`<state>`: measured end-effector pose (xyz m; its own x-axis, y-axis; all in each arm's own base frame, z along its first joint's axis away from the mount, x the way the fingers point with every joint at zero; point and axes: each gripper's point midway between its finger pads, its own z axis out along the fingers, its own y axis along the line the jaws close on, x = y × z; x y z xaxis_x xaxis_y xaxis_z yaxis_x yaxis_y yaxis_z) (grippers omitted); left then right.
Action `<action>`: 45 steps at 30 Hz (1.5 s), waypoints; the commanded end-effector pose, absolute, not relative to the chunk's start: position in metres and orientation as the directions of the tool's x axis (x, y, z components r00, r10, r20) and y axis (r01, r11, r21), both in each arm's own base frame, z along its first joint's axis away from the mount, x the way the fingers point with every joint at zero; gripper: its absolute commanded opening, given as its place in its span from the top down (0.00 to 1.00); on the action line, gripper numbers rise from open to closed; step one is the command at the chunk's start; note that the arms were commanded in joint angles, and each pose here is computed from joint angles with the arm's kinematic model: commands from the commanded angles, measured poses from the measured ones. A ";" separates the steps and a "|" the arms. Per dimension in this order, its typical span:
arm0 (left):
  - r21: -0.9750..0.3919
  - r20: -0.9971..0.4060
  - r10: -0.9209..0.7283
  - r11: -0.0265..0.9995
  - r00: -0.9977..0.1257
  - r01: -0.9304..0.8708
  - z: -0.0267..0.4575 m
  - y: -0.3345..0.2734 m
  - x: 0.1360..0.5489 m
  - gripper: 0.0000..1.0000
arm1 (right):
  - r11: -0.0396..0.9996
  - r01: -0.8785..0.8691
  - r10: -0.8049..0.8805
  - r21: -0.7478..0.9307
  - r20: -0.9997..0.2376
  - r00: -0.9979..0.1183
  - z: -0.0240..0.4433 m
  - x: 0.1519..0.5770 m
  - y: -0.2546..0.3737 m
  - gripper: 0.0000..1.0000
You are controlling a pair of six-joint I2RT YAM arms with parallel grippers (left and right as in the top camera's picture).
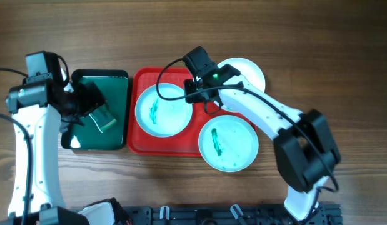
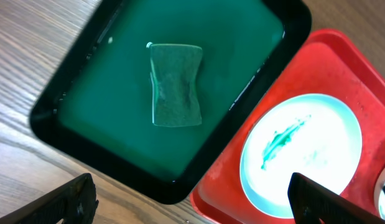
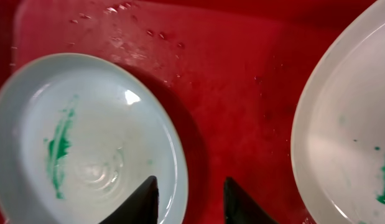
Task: Clean dirty plates on tray and stack at the side
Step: 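Grasp the green sponge with left gripper and the plate rim with right gripper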
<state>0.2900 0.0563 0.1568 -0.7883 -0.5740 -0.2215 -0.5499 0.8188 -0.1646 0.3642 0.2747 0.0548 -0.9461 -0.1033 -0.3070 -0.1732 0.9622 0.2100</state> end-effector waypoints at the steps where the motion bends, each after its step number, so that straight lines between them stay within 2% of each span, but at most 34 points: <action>1: -0.169 -0.195 -0.546 0.837 -0.815 -0.520 0.149 0.052 0.297 0.09 | 0.954 -0.179 -0.124 0.242 -0.225 -0.966 0.023 0.355 0.285 0.69; 7: -0.157 -0.182 -0.550 0.835 -0.815 -0.528 0.141 0.054 0.302 0.11 | 0.946 -0.195 -0.141 0.260 -0.214 -0.967 0.018 0.353 0.291 0.73; 11: -0.110 -0.188 -0.555 0.832 -0.810 -0.544 0.137 0.062 0.300 0.15 | 0.955 -0.122 -0.085 0.271 -0.146 -0.986 0.004 0.344 0.291 0.91; 14: -0.108 -0.161 -0.600 0.800 -0.783 -0.591 0.130 0.063 0.301 0.18 | 0.963 -0.091 -0.065 0.256 -0.109 -0.992 -0.007 0.339 0.287 0.96; 21: -0.101 -0.138 -0.619 0.785 -0.773 -0.611 0.110 0.066 0.314 0.31 | 0.969 -0.064 -0.045 0.239 -0.081 -0.996 -0.019 0.336 0.285 0.96; 26: -0.092 -0.136 -0.619 0.785 -0.773 -0.613 0.092 0.070 0.326 0.46 | 0.968 -0.064 -0.045 0.242 -0.085 -0.995 -0.019 0.337 0.285 0.96; 28: -0.087 -0.124 -0.623 0.782 -0.772 -0.617 0.082 0.070 0.331 0.57 | 0.967 -0.067 -0.045 0.247 -0.093 -0.995 -0.018 0.339 0.287 0.96; 30: -0.086 -0.111 -0.638 0.770 -0.762 -0.632 0.073 0.066 0.336 0.62 | 0.966 -0.067 -0.044 0.249 -0.095 -0.994 -0.018 0.340 0.287 0.96; 33: -0.052 -0.099 -0.630 0.776 -0.770 -0.628 0.059 0.058 0.339 0.65 | 0.966 -0.067 -0.044 0.249 -0.095 -0.994 -0.018 0.340 0.287 0.96; 37: 0.068 -0.124 -0.632 0.764 -0.765 -0.642 0.046 0.057 0.337 0.67 | 0.967 -0.067 -0.045 0.248 -0.093 -0.995 -0.018 0.339 0.287 0.96; 45: 0.151 -0.146 -0.638 0.741 -0.756 -0.655 0.046 0.070 0.329 0.66 | 0.967 -0.067 -0.045 0.247 -0.093 -0.995 -0.018 0.339 0.287 0.96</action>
